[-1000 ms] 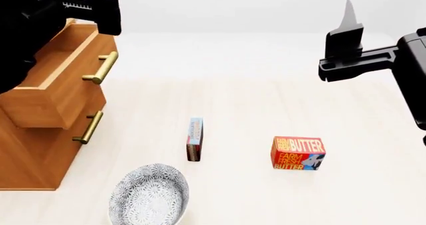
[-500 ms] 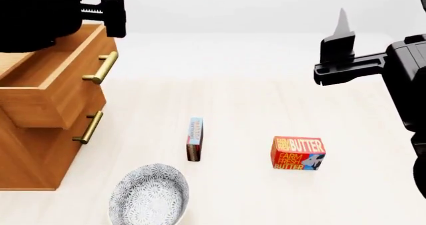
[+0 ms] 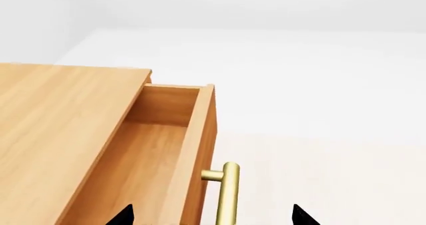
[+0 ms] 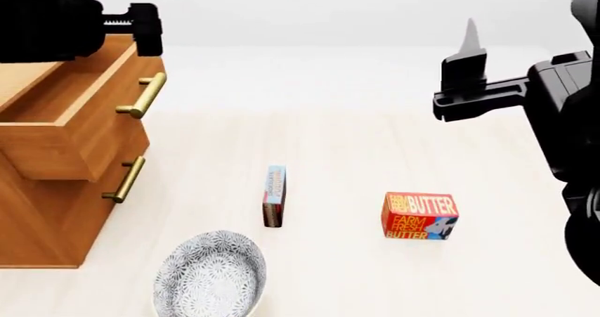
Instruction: Put the chocolate pudding in the top drawer of the cabinet and close it.
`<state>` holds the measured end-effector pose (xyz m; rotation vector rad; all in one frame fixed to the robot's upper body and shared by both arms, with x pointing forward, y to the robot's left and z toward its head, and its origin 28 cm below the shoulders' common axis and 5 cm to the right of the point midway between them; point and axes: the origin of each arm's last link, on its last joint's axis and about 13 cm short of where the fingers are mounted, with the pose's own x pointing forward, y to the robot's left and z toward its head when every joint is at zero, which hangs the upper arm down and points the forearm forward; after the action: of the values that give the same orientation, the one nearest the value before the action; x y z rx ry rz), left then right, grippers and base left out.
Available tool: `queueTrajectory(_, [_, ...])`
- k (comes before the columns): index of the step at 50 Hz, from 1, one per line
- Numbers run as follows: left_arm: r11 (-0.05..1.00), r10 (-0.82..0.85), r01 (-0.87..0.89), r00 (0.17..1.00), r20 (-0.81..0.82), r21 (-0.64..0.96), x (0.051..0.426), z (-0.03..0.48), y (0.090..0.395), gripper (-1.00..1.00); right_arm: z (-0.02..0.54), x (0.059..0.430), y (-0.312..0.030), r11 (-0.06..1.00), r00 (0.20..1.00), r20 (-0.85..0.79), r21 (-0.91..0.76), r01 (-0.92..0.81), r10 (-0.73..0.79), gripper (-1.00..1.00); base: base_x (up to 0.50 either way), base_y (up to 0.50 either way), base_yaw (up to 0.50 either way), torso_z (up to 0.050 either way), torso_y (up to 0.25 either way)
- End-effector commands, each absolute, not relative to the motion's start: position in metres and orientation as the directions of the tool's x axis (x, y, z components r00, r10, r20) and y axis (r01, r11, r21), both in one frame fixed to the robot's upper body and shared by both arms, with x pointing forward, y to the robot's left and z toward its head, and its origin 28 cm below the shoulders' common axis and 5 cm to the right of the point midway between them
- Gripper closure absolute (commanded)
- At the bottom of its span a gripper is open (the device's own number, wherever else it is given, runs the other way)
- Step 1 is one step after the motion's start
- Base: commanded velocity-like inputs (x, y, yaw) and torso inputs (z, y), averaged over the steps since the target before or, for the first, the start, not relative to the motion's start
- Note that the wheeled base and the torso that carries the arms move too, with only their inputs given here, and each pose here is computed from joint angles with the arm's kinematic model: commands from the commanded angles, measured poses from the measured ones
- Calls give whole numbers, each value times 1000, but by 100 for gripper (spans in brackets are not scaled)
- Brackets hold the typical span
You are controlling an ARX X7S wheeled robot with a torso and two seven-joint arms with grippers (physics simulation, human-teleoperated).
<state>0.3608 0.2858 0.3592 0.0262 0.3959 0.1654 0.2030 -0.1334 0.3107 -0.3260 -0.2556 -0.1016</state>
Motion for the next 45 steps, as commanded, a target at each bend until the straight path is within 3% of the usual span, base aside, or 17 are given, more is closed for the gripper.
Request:
queueTrajectory(1, [978, 206, -197, 886, -416, 65, 370, 356, 292, -100, 309, 205, -132, 943, 964, 259, -305, 136, -55, -100, 0, 0, 0, 0, 0])
queueTrajectory(45, [976, 201, -210, 798, -569, 50, 392, 283, 301, -100, 299, 218, -131, 947, 973, 224, -296, 123, -56, -100, 0, 0, 0, 0, 0])
